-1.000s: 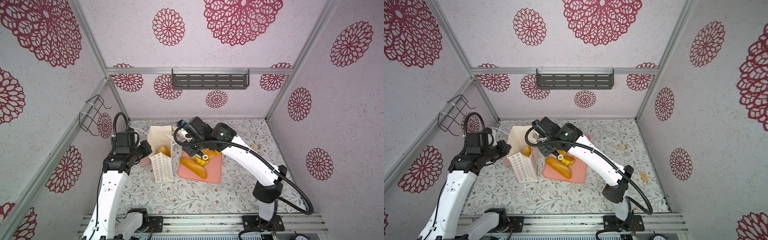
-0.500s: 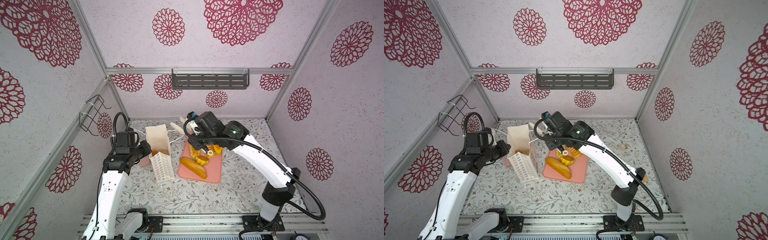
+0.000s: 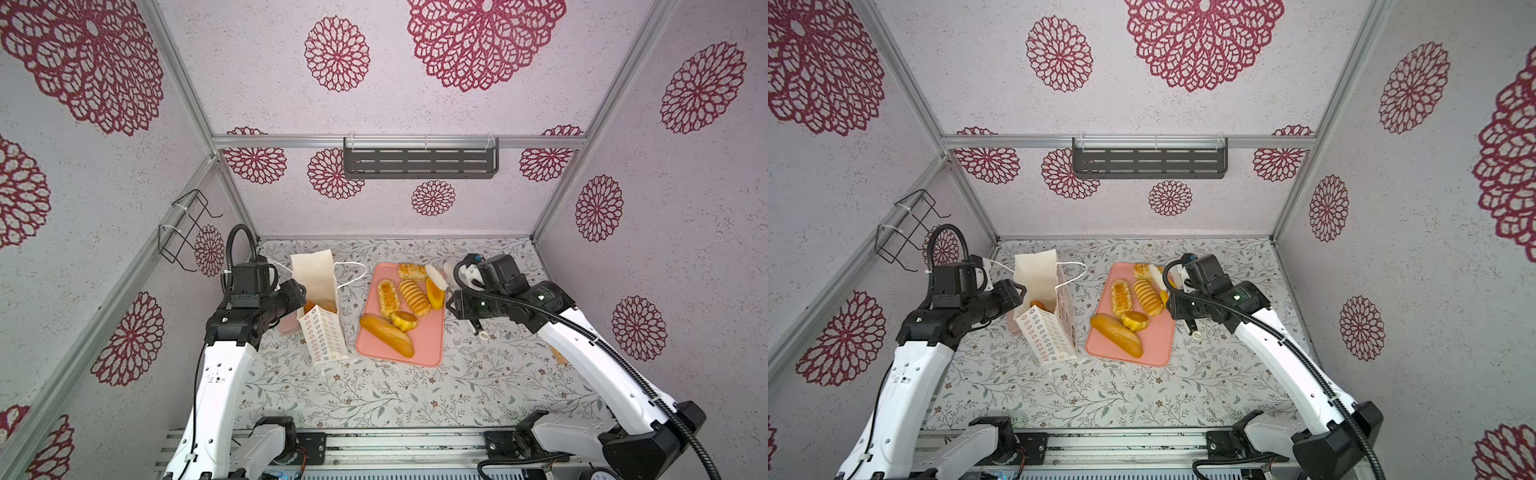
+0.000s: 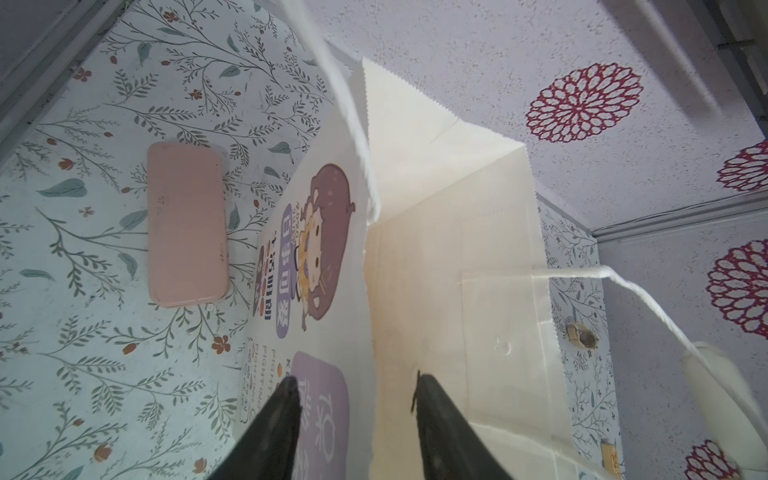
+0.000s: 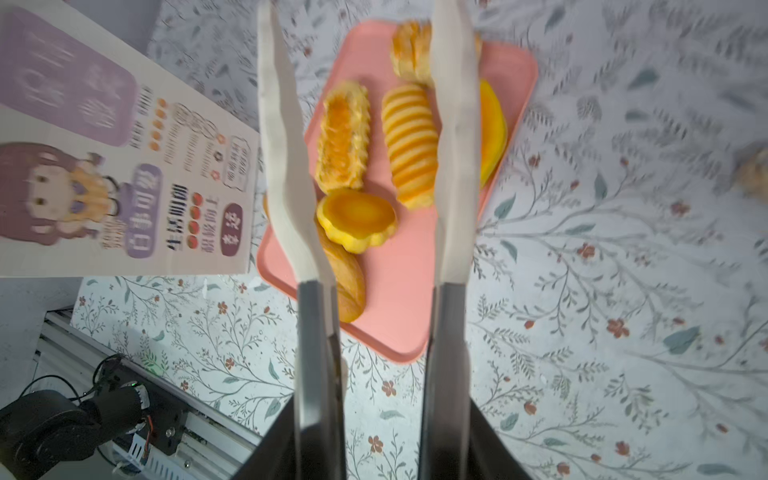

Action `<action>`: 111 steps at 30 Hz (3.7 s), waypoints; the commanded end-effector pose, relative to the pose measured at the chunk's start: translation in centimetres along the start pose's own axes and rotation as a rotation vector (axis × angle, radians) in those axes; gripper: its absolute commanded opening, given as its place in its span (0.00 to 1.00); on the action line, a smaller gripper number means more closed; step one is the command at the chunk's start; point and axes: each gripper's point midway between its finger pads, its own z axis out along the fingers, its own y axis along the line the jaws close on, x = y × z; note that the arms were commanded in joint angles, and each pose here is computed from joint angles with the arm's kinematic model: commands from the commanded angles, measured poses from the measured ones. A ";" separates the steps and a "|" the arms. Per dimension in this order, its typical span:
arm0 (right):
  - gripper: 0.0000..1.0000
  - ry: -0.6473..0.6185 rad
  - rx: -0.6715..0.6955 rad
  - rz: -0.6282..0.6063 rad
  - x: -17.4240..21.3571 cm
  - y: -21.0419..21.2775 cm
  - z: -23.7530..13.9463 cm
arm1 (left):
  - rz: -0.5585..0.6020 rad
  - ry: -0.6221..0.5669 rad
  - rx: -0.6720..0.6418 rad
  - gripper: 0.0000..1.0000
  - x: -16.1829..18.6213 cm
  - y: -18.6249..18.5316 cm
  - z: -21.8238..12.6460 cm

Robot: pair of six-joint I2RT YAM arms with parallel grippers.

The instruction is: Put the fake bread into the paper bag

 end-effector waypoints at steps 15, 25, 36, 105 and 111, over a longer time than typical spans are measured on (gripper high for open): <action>0.48 0.180 -0.203 0.175 6.7 0.1 6.0 | 0.010 -0.048 0.003 0.65 -0.4 -0.2 -1.1; 0.56 0.205 -0.313 0.267 7.9 1.4 7.5 | 0.006 -0.045 -0.004 0.69 -0.2 0.0 -1.0; 0.65 0.247 -0.359 0.261 8.5 2.7 7.6 | 0.006 -0.041 -0.004 0.70 -0.2 0.1 -0.6; 0.46 0.221 -0.351 0.178 6.8 4.5 7.6 | -0.012 -0.047 0.002 0.69 0.0 0.2 -0.6; 0.43 0.157 -0.358 0.168 5.3 4.9 5.0 | -0.016 -0.048 0.006 0.58 -0.1 0.0 -0.8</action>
